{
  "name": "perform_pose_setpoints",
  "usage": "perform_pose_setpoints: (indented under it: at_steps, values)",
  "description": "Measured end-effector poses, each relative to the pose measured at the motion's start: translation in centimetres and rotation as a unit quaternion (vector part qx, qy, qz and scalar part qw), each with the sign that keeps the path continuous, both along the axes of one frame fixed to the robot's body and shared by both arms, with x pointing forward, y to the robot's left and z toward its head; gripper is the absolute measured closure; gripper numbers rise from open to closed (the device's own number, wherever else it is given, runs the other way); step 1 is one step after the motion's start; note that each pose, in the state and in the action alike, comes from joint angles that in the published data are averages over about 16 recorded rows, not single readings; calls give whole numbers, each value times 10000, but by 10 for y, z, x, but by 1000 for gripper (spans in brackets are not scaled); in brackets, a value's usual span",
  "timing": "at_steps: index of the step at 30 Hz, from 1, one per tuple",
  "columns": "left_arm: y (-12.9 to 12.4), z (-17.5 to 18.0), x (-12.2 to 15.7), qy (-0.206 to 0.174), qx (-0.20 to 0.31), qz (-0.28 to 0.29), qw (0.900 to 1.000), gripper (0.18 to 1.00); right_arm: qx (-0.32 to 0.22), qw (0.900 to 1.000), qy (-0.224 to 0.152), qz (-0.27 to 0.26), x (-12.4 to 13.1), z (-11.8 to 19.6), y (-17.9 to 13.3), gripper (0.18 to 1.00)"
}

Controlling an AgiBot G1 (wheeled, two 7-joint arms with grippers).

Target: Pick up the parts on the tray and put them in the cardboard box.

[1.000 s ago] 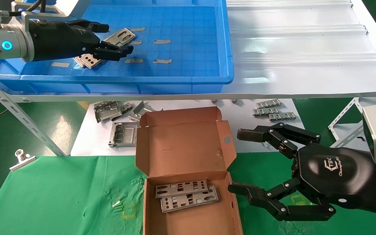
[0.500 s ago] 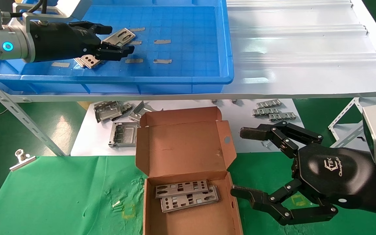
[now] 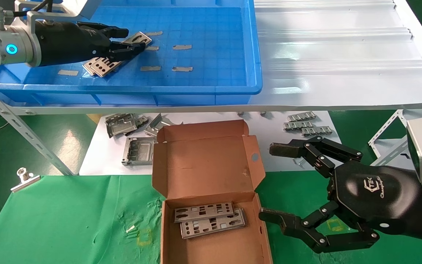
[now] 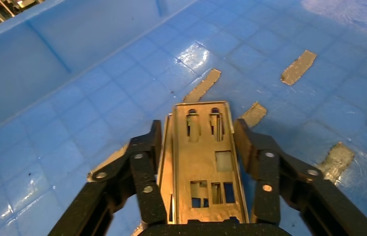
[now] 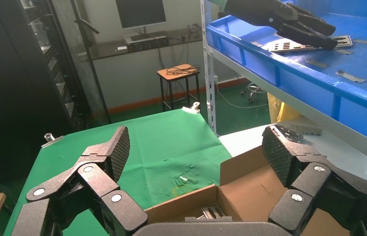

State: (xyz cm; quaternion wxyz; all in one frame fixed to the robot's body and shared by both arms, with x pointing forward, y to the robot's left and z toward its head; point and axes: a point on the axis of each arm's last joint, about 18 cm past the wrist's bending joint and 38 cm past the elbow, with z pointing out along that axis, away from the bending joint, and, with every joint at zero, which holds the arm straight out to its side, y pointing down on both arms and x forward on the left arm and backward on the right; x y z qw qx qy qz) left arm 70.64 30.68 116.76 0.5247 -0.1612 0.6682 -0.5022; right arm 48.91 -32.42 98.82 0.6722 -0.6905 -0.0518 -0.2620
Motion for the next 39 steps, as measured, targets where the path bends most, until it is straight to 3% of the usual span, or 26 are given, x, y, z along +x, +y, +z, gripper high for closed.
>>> perform_pose_setpoints:
  at_steps: [8, 14, 29, 39]
  values:
    - [3, 4, 2, -65, -45, 121, 9999, 669, 0, 10000, 0, 0, 0, 0, 0, 178]
    - [5, 9, 3, -146, -106, 197, 9996, 735, 0, 10000, 0, 0, 0, 0, 0, 178]
    - [3, 30, -7, -412, -271, 32, 9988, 745, 0, 10000, 0, 0, 0, 0, 0, 178]
    - [-20, 39, -35, -498, -28, -868, 9950, 746, 0, 10000, 0, 0, 0, 0, 0, 178]
